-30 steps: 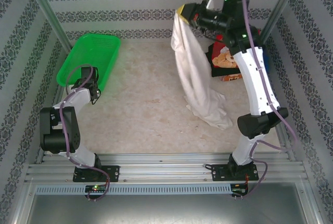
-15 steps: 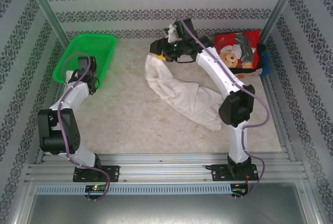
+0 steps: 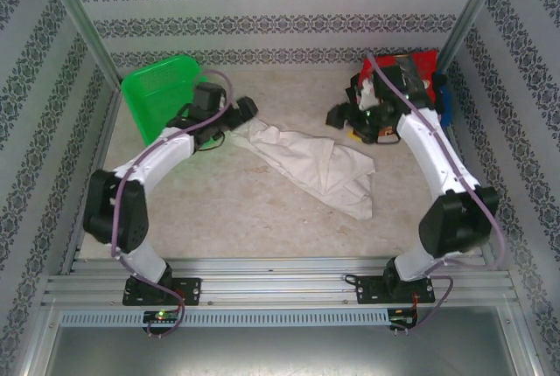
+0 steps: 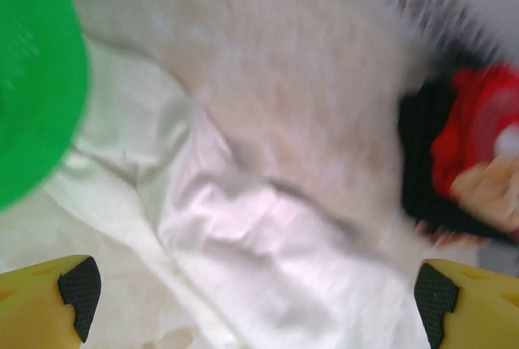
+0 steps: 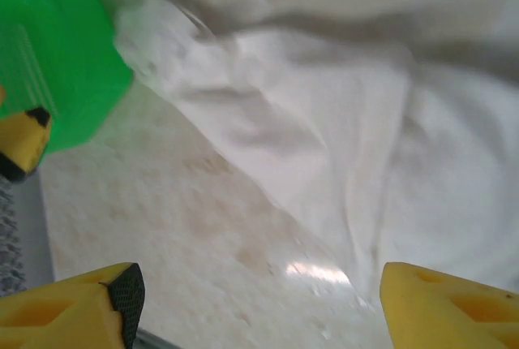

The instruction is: Fold and stack the t-shirts

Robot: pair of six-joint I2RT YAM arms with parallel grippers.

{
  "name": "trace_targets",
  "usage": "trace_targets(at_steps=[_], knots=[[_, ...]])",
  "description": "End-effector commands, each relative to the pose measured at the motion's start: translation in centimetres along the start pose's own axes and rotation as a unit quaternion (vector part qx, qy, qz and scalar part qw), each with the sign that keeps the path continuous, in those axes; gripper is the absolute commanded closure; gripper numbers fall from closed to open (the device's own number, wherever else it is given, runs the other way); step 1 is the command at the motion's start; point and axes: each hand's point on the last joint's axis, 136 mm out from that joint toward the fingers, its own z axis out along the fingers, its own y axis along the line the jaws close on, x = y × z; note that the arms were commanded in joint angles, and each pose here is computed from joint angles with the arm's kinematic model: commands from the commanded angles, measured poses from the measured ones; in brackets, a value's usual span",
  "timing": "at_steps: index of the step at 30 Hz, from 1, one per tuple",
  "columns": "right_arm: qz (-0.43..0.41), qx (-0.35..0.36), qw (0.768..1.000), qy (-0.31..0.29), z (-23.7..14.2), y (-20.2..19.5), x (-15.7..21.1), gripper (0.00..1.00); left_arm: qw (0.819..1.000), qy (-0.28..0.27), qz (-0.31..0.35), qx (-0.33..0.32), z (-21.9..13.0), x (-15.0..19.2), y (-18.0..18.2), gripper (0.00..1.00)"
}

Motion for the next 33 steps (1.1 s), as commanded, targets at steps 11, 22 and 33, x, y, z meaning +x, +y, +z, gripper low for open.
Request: trace_targets(at_steps=[11, 22, 33], knots=[[0.042, 0.021, 0.998, 0.043, 7.7, -4.5, 2.0, 0.27, 0.992, 0.051, 0.011, -0.118, 1.4, 2.6, 8.8, 0.0], [0.037, 0.05, 0.996, 0.061, 11.0, -5.0, 2.1, 0.32, 0.966, -0.051, -0.065, -0.247, -6.3, -0.9, 19.6, 0.0], [0.029, 0.05, 0.996, 0.072, 13.0, -4.3, 2.0, 0.36, 0.912, -0.126, -0.109, -0.375, -14.3, -2.0, 27.1, 0.0]])
